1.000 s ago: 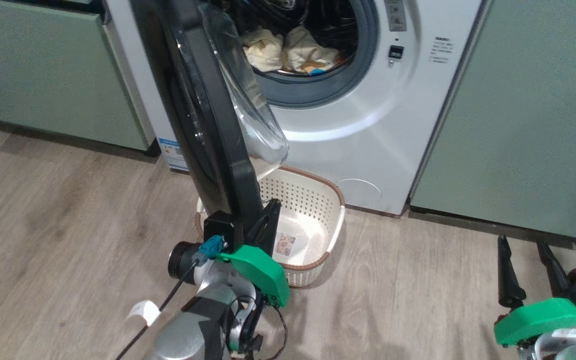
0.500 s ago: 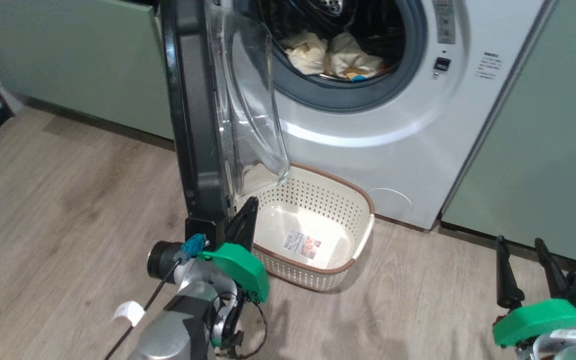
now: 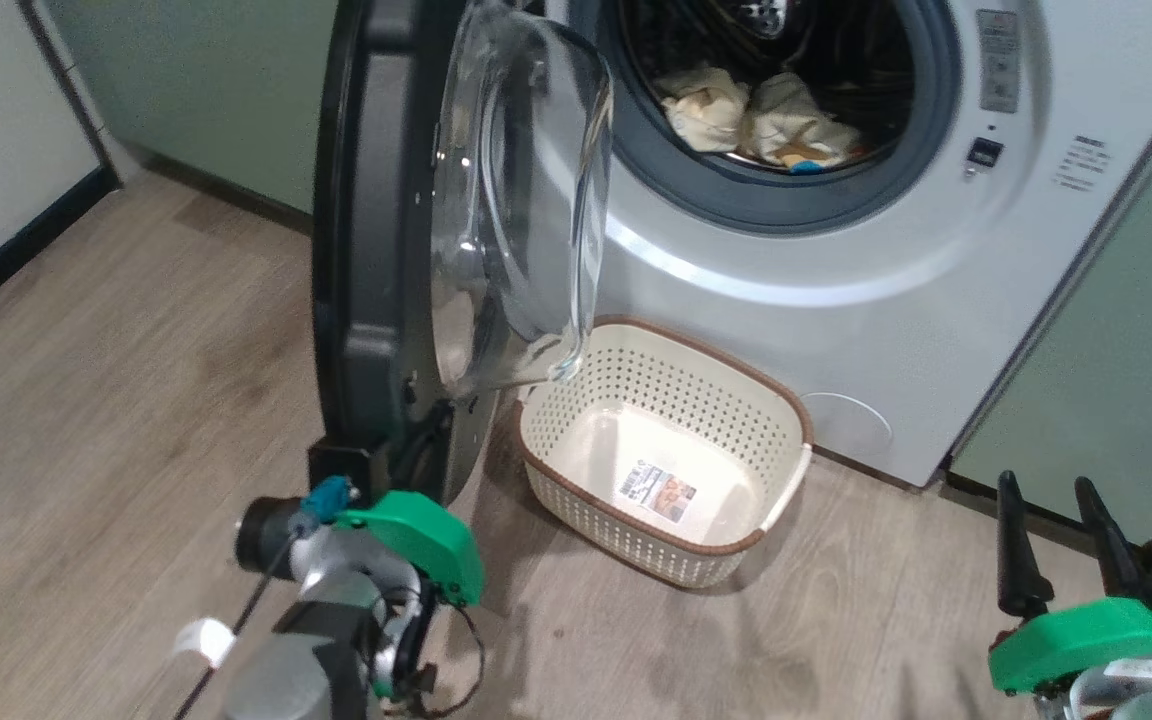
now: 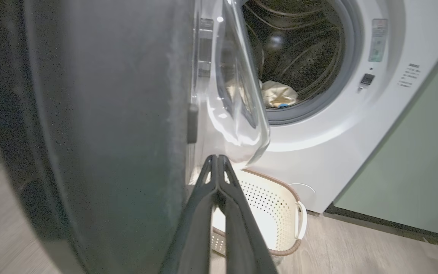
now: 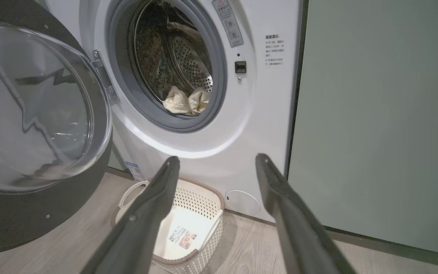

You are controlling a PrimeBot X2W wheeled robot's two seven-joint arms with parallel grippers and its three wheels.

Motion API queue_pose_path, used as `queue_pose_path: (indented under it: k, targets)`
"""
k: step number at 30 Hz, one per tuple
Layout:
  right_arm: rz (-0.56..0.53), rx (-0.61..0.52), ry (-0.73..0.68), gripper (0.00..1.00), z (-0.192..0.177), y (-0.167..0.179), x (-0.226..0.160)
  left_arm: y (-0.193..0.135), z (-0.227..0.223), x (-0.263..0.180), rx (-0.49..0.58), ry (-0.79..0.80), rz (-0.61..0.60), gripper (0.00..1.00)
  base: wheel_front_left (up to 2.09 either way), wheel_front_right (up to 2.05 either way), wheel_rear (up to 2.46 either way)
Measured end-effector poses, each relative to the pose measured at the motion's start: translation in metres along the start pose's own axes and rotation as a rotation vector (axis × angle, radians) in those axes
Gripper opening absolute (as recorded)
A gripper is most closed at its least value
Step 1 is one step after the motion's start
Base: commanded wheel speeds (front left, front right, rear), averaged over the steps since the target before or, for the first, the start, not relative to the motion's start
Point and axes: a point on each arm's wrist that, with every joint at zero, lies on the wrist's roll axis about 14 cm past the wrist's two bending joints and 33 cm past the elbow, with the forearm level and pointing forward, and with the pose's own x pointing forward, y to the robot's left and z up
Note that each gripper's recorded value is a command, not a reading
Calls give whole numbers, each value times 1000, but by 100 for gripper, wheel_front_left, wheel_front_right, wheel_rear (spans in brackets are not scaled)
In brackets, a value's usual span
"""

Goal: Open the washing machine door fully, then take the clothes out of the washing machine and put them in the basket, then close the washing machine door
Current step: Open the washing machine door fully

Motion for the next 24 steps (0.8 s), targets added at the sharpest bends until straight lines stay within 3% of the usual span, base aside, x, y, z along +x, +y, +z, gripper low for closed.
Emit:
queue_pose_path:
  k: [24]
  targets:
    - [76, 23, 70, 100, -28, 21, 21, 115, 18, 9, 15, -17, 309, 0, 0, 0, 0]
